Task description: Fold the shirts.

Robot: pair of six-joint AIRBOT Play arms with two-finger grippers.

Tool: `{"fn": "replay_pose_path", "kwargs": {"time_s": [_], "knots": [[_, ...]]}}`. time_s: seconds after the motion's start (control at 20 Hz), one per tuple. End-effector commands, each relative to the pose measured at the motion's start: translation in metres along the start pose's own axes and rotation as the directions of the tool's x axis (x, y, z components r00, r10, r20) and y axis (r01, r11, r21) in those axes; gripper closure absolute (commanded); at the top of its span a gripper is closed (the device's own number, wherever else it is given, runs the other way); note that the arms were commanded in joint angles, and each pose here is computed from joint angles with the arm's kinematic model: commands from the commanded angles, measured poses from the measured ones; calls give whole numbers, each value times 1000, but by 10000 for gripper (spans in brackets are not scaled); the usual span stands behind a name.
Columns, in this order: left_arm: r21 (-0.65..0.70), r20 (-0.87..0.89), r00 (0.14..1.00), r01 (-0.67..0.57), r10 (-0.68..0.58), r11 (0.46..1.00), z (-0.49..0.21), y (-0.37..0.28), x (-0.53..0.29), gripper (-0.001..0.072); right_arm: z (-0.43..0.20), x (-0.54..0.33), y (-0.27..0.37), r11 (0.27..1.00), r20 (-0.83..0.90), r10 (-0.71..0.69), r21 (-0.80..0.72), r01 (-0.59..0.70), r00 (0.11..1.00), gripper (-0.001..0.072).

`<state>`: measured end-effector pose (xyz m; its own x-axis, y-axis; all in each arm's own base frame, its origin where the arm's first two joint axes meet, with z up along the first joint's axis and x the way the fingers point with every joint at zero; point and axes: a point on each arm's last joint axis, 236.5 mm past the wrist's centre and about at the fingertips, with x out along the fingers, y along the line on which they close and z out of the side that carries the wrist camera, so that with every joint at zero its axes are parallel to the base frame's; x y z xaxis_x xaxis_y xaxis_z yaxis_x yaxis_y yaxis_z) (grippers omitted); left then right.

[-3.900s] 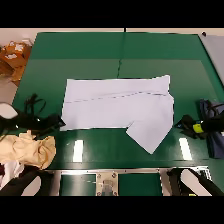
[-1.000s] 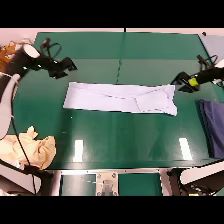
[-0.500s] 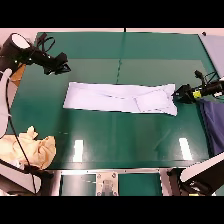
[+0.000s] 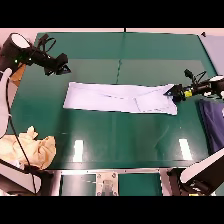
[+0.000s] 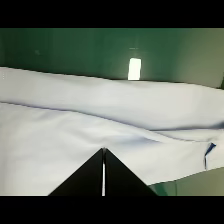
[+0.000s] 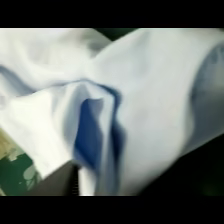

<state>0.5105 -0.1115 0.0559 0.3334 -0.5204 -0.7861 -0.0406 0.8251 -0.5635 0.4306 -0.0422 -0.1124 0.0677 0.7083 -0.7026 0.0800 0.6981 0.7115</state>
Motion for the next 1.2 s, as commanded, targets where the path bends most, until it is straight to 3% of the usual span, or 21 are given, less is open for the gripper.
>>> {"fn": "replay_pose_path", "kwargs": {"time_s": [0.0, 0.05, 0.3, 0.55, 0.85, 1.15], "knots": [[4, -13, 1000, 2, -2, 1000, -3, -2, 1, 685, 9, 13, 7, 1000, 11, -16, -22, 16, 1000, 658], [14, -18, 1000, 3, -2, 1000, -5, -5, 2, 685, 10, 16, 10, 999, 8, -18, -31, 18, 1000, 685], [187, -63, 997, 44, -33, 981, -34, -59, 47, 685, 25, -4, 38, 998, 35, -32, -59, 34, 999, 687], [292, -132, 989, 103, -66, 951, -101, -125, 164, 685, 25, -70, 132, 982, 80, -37, -183, 51, 996, 687], [268, -72, 965, 264, -254, 927, -148, -215, 257, 685, -2, -110, 277, 919, 123, 50, -394, 3, 991, 687], [203, -148, 947, 312, -286, 928, -167, -222, 264, 685, -9, -89, 300, 897, 80, 37, -443, 3, 996, 686]]}}
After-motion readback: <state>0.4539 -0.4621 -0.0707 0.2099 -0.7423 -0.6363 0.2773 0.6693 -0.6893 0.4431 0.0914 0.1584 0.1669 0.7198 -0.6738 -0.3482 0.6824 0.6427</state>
